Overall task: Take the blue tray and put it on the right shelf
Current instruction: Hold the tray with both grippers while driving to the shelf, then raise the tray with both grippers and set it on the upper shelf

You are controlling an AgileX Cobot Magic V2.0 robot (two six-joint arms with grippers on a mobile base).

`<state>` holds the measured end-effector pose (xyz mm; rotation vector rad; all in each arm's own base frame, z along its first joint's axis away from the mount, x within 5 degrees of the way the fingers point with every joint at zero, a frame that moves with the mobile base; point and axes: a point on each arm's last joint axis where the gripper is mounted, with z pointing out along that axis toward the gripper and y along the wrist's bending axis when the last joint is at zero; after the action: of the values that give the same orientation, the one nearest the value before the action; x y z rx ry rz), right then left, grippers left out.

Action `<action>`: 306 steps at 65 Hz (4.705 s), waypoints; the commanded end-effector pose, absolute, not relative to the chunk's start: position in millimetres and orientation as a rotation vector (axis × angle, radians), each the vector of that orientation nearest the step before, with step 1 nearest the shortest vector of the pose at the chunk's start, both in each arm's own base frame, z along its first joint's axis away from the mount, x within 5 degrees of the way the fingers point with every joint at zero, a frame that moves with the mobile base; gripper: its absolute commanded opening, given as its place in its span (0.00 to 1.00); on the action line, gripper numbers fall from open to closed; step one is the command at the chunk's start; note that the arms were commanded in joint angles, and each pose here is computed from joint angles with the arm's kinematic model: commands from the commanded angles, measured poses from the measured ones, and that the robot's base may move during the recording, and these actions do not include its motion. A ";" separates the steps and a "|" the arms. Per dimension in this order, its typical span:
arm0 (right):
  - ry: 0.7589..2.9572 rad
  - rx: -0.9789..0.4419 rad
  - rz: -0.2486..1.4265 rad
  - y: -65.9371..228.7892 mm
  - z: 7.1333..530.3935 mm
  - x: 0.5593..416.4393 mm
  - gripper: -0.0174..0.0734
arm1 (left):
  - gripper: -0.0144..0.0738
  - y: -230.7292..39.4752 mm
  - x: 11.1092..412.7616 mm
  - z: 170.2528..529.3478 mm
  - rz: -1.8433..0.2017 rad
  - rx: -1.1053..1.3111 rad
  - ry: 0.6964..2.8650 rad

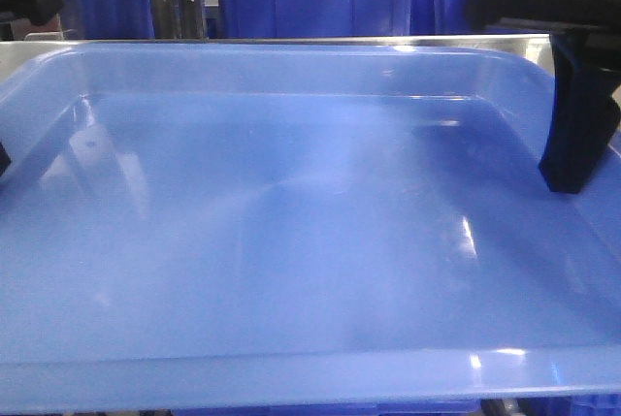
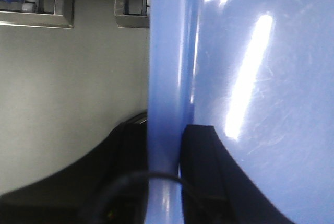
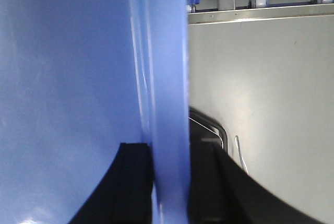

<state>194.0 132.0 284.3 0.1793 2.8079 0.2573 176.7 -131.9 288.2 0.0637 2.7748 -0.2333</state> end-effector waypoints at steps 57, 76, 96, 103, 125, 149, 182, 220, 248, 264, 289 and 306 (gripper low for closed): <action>2.710 0.172 0.317 131.8 299.0 197.5 0.46 | 0.23 -134.7 176.0 301.9 -0.297 0.062 2.713; 2.690 0.147 0.327 133.1 310.1 199.6 0.46 | 0.23 -136.7 176.8 308.4 -0.324 0.067 2.702; 2.557 0.064 0.376 135.8 377.1 207.1 0.46 | 0.23 -144.7 187.8 377.2 -0.438 0.148 2.501; 2.511 0.051 0.382 135.8 399.4 214.9 0.46 | 0.23 -148.1 198.5 398.2 -0.448 0.151 2.438; 2.406 0.062 0.371 147.0 438.5 277.0 0.46 | 0.23 -181.8 261.8 429.2 -0.416 0.176 2.333; 2.334 0.109 0.387 154.6 439.4 344.0 0.46 | 0.23 -184.1 332.9 439.2 -0.427 0.068 2.233; 2.329 0.134 0.363 160.5 408.5 394.1 0.46 | 0.23 -181.0 381.1 407.3 -0.419 -0.007 2.247; 2.372 0.147 0.312 156.1 398.6 399.2 0.84 | 0.64 -184.3 390.4 384.2 -0.363 -0.005 2.334; 2.375 0.183 0.232 138.4 397.2 404.5 0.83 | 0.64 -159.9 400.3 383.8 -0.290 -0.061 2.329; 2.353 0.174 0.196 136.1 398.4 406.1 0.83 | 0.64 -144.9 404.5 382.4 -0.256 -0.102 2.344; 2.349 0.173 0.199 136.3 398.7 406.3 0.28 | 0.13 -144.4 403.4 381.3 -0.247 -0.105 2.362; 2.299 0.119 0.214 137.1 406.7 405.5 0.25 | 0.11 -143.1 400.4 391.4 -0.237 -0.041 2.315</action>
<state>414.8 145.5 358.4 0.1624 2.5041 0.1601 413.0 -147.8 343.4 -0.0679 2.4905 -0.1829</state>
